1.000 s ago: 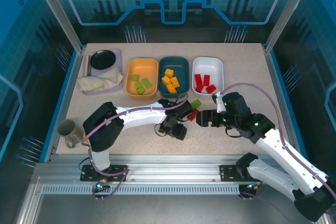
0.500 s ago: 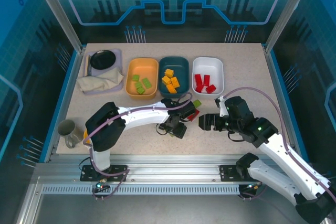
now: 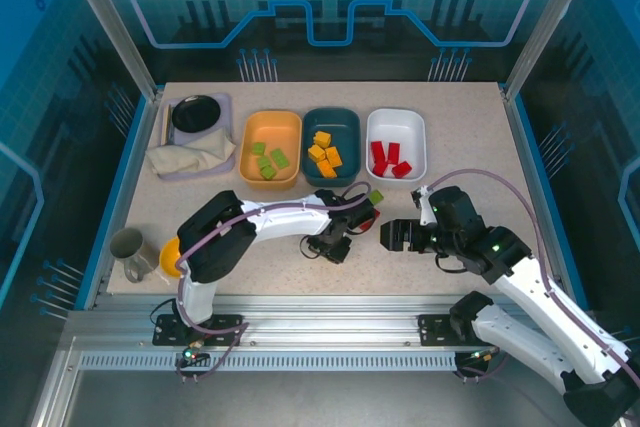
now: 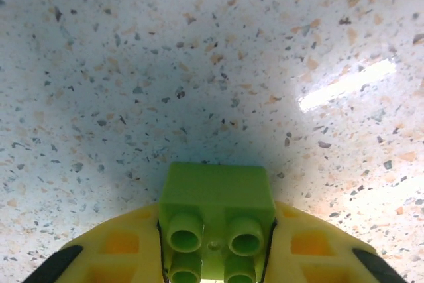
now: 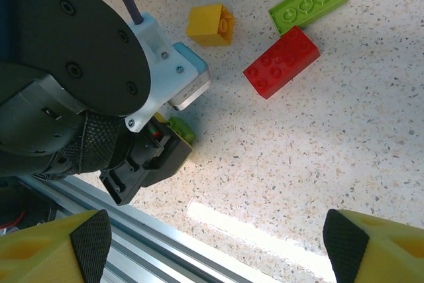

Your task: Sort the legos into containers by color

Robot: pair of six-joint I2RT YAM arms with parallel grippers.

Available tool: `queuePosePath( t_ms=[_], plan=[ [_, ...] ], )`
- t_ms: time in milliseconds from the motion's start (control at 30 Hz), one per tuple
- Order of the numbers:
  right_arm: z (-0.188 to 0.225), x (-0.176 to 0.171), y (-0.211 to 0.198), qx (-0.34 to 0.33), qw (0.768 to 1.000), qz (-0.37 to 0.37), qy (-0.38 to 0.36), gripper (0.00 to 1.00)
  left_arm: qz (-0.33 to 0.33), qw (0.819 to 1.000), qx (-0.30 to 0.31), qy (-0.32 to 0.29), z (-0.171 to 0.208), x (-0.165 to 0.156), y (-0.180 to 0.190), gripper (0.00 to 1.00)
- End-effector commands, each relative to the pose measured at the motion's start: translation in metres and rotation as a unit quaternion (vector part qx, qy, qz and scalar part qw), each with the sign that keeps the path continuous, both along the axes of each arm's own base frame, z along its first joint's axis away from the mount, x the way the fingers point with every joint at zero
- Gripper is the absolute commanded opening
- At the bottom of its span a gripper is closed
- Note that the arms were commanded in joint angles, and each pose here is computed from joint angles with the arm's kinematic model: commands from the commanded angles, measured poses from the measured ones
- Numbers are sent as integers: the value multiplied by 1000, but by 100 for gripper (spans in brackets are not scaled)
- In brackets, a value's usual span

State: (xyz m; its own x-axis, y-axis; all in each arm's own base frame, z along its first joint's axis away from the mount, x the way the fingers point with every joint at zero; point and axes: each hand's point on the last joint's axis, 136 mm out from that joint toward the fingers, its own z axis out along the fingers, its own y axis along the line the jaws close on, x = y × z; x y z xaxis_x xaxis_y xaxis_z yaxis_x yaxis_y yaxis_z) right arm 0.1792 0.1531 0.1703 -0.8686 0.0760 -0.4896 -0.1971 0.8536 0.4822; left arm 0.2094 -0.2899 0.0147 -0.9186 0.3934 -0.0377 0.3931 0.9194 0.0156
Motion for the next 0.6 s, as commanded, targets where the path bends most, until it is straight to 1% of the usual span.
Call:
queuePosePath(
  t_ms=[0, 100, 233, 333, 400, 533, 567],
  plan=[
    [-2, -4, 0, 2, 1000, 0, 8, 86, 13, 1000, 5, -12, 3, 6, 5, 22],
    [1, -3, 3, 1, 1000, 11, 5, 86, 48, 999, -8, -23, 22, 15, 13, 21],
    [11, 6, 18, 12, 999, 41, -13, 85, 126, 990, -51, -43, 64, 45, 36, 22],
    [22, 17, 39, 23, 996, 72, -38, 85, 186, 977, -91, -55, 93, 79, 58, 22],
    [28, 26, 56, 30, 994, 91, -52, 85, 223, 967, -110, -61, 105, 104, 75, 23],
    [37, 47, 93, 48, 989, 119, -76, 85, 297, 943, -132, -74, 114, 162, 113, 23],
    [49, 57, 103, 58, 987, 119, -92, 86, 315, 937, -130, -77, 113, 176, 123, 23]
  ],
)
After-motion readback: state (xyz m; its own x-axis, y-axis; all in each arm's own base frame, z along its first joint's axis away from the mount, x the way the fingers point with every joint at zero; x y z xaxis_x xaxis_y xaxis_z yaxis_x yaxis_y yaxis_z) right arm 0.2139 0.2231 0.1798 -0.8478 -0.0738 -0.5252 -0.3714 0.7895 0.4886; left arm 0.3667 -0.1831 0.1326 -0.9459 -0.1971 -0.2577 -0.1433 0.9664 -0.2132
